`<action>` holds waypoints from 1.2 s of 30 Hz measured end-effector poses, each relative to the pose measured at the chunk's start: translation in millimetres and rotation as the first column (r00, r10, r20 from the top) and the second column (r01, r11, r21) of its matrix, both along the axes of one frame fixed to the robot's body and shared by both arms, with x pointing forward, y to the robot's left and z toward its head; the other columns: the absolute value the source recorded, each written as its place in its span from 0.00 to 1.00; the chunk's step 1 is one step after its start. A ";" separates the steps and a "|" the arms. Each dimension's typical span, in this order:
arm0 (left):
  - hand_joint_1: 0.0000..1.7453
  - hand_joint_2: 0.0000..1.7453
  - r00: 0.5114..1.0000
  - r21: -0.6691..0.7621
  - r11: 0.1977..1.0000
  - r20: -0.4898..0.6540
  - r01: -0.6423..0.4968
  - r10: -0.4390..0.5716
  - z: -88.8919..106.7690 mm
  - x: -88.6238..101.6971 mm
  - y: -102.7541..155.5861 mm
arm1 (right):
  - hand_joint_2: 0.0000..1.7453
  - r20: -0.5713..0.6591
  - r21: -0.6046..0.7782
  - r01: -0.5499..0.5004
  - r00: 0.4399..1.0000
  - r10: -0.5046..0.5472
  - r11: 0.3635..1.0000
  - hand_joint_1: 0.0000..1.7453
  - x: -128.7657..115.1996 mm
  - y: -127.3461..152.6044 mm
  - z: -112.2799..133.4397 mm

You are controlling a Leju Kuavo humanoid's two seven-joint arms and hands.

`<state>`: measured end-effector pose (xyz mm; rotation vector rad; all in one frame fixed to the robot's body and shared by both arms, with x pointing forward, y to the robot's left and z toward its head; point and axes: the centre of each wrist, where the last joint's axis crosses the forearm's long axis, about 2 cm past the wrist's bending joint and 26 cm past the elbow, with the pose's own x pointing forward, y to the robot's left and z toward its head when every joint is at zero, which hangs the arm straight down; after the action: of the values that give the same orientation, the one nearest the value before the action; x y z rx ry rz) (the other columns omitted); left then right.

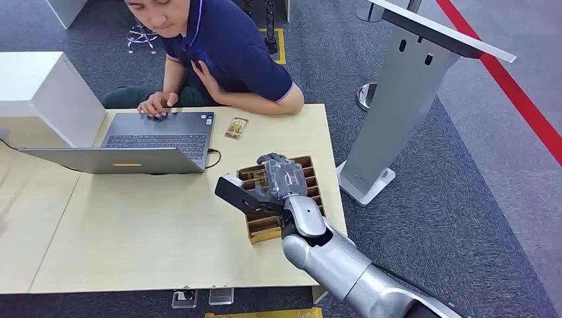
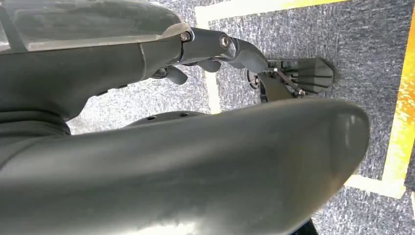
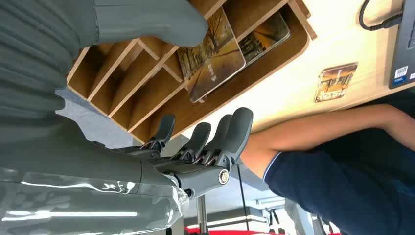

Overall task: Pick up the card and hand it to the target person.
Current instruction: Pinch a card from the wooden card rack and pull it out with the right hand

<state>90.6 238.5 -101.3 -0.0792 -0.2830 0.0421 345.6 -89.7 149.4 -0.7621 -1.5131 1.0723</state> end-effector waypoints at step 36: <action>0.00 0.00 1.000 -0.001 1.000 -0.001 -0.001 0.001 -0.1 -0.5 0.0 | 1.00 0.012 0.011 0.005 1.000 -0.005 1.000 0.87 0.3 0.1 4.9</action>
<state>90.1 238.5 -101.4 -0.0804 -0.2822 0.0433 345.9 -89.7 154.4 -0.7661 -1.5250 1.0566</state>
